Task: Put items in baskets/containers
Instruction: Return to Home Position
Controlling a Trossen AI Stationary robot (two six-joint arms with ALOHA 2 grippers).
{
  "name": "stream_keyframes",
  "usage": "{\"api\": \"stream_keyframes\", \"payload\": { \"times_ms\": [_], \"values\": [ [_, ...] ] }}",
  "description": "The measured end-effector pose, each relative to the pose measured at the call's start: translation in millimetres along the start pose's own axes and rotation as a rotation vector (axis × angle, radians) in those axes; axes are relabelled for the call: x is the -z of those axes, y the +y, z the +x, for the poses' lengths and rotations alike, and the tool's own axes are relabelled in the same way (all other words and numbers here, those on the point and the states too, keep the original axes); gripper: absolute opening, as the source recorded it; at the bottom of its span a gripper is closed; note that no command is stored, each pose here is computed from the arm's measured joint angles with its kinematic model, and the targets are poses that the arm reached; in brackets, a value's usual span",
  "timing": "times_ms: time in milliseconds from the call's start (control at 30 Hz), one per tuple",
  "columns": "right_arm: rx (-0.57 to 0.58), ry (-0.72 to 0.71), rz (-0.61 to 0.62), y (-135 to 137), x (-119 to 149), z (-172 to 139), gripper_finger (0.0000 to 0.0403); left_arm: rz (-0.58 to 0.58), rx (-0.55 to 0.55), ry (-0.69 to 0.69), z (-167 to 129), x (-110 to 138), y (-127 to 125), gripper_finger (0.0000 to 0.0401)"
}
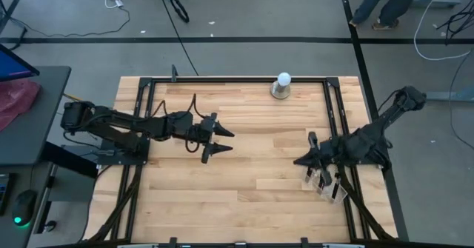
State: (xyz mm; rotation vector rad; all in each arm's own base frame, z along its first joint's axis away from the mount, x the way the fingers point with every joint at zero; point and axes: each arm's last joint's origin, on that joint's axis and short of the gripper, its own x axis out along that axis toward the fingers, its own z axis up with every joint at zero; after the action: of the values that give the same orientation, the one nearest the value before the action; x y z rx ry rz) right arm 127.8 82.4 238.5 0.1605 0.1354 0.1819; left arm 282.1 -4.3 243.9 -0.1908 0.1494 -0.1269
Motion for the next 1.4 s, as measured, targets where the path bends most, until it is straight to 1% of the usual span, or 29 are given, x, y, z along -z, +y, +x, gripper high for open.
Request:
{"api": "stream_keyframes", "payload": {
  "times_ms": [100, 167, 333, 500, 567, 633, 733, 833, 933, 1067, 1100, 1233, 1300, 1400],
  "values": [
    [-0.006, -0.092, 0.01, -14.6, 0.8, -19.4, 0.0001, 0.018, -0.009, -0.005, -9.8, -4.8, 0.4, 0.0244],
    [-0.015, -0.13, 0.014, -21.6, 3.4, -32.2, 0.0001, 0.021, -0.018, -0.024, -19.8, -5.7, 2.5, 0.0232],
    [-0.028, -0.217, 0.017, -33.7, 12.8, -53.4, 0.0, 0.017, -0.069, -0.047, -48.8, 4.0, 10.6, 0.019],
    [-0.005, -0.278, -0.019, -41.6, 21.8, -58.1, 0.0, -0.003, -0.115, -0.08, -72.6, 12.1, 17.2, 0.0153],
    [-0.018, -0.274, -0.032, -43.5, 27.6, -53.4, 0.0, -0.013, -0.125, -0.114, -79.4, 10.2, 18.5, 0.0141],
    [-0.04, -0.302, -0.046, -45.7, 31.1, -47.6, 0.0, -0.016, -0.116, -0.112, -84.5, 10.6, 18.9, 0.0131],
    [-0.037, -0.288, -0.078, -53.2, 41.7, -40.5, 0.0, -0.012, -0.103, -0.132, -88.6, 7.4, 19.3, 0.012],
    [-0.019, -0.266, -0.081, -62.0, 44.5, -38.4, 0.0, -0.011, -0.113, -0.14, -90.7, 5.9, 21.1, 0.0115],
    [-0.035, -0.198, -0.08, -69.4, 50.0, -37.6, 0.0, -0.015, -0.122, -0.129, -92.1, 6.4, 24.0, 0.0115],
    [0.033, -0.132, -0.049, -79.0, 56.5, -39.1, 0.0, -0.028, -0.144, -0.089, -92.7, 10.2, 27.7, 0.0115],
    [0.045, -0.126, -0.042, -80.4, 57.1, -39.2, 0.0, -0.028, -0.145, -0.088, -92.7, 10.3, 27.8, 0.0115],
    [0.029, -0.135, -0.046, -81.7, 55.7, -39.7, 0.0, -0.03, -0.145, -0.071, -92.6, 12.0, 27.7, 0.0115],
    [0.033, -0.129, -0.054, -81.9, 56.2, -39.5, 0.0, -0.015, -0.131, -0.08, -93.2, 10.7, 25.4, 0.0115],
    [0.038, -0.114, -0.047, -82.4, 57.2, -38.2, 0.0, 0.041, -0.125, -0.109, -96.2, 13.3, 21.8, 0.011]
  ]
}}
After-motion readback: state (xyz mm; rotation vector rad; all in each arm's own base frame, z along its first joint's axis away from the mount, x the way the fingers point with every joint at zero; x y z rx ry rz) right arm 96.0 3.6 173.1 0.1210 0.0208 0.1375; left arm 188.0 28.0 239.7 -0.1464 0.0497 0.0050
